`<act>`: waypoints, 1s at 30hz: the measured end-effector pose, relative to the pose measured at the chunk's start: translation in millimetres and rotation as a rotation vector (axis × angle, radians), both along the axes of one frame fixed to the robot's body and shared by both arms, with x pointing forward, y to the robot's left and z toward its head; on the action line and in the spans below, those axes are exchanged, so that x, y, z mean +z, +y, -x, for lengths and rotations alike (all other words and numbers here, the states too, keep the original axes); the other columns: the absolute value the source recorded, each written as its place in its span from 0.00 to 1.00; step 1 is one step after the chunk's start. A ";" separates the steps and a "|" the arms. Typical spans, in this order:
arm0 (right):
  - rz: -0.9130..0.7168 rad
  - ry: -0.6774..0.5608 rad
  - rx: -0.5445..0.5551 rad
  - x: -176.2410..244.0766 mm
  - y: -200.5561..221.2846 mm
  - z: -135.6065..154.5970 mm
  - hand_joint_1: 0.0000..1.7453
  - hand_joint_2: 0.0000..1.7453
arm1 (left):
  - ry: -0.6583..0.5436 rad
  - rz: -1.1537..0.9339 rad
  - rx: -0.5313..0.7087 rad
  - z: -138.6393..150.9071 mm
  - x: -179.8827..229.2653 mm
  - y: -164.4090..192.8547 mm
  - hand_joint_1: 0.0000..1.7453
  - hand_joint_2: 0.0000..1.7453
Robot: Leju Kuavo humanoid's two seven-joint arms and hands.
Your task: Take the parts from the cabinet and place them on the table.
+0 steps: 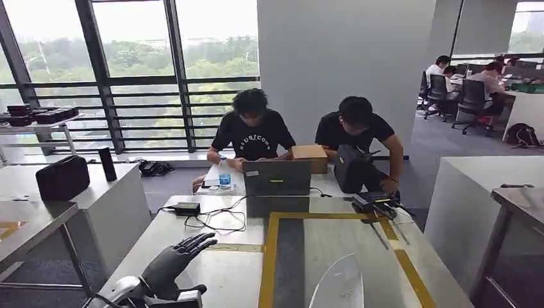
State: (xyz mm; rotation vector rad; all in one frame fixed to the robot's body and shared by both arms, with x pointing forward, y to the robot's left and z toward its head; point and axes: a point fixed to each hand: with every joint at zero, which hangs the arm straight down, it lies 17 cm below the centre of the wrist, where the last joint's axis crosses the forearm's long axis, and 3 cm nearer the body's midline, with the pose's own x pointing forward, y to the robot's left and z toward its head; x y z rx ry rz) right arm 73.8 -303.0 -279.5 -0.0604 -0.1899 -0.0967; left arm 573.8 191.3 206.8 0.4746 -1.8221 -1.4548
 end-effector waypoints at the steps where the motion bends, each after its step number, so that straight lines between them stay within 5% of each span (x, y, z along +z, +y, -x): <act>1: 0.000 0.000 0.000 0.0 0.0 -0.2 0.00 0.00 | -0.006 0.000 -0.003 0.1 2.0 -1.0 0.00 1.00; 30: 0.002 -0.005 0.011 0.3 0.6 -2.1 0.00 0.00 | -0.021 -0.003 0.003 5.0 -1.0 2.3 0.00 1.00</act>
